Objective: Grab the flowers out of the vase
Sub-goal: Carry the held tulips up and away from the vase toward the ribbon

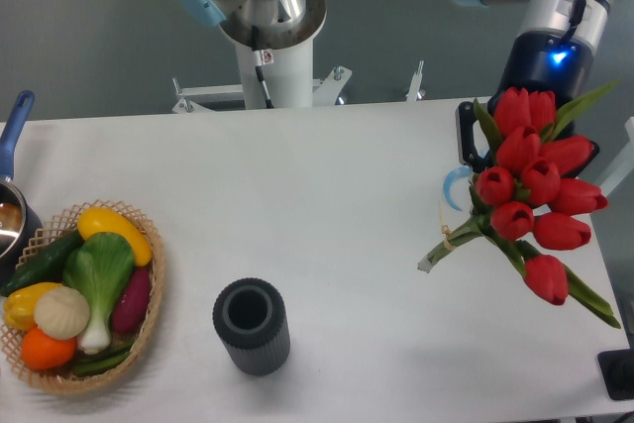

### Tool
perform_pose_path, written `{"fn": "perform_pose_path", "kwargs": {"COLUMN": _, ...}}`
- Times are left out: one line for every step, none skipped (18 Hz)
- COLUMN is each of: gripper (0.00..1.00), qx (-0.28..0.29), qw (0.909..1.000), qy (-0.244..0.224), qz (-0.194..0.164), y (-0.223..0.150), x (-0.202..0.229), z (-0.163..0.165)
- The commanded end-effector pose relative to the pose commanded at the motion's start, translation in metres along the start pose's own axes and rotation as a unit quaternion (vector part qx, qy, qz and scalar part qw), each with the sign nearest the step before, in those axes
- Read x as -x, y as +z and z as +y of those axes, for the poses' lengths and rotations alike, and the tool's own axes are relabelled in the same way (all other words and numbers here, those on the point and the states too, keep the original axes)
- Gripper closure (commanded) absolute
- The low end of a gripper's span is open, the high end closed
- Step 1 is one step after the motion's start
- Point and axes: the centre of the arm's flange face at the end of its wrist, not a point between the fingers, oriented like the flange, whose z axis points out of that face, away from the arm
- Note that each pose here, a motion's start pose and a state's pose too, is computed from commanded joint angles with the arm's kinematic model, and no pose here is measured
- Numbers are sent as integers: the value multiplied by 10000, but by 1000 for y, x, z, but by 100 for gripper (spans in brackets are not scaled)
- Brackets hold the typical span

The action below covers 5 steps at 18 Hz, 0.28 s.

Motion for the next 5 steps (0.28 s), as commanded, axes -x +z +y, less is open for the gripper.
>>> {"fn": "perform_pose_path", "kwargs": {"gripper": 58, "qx": 3, "qw": 10000, "qy": -7, "qz": 3, "y": 0, "x": -1, "z": 1}}
{"fn": "perform_pose_path", "kwargs": {"gripper": 58, "qx": 3, "qw": 10000, "qy": -7, "qz": 3, "y": 0, "x": -1, "z": 0}}
{"fn": "perform_pose_path", "kwargs": {"gripper": 58, "qx": 3, "qw": 10000, "qy": -7, "qz": 3, "y": 0, "x": -1, "z": 0}}
{"fn": "perform_pose_path", "kwargs": {"gripper": 58, "qx": 3, "qw": 10000, "qy": -7, "qz": 3, "y": 0, "x": -1, "z": 0}}
{"fn": "perform_pose_path", "kwargs": {"gripper": 58, "qx": 3, "qw": 10000, "qy": -7, "qz": 3, "y": 0, "x": -1, "z": 0}}
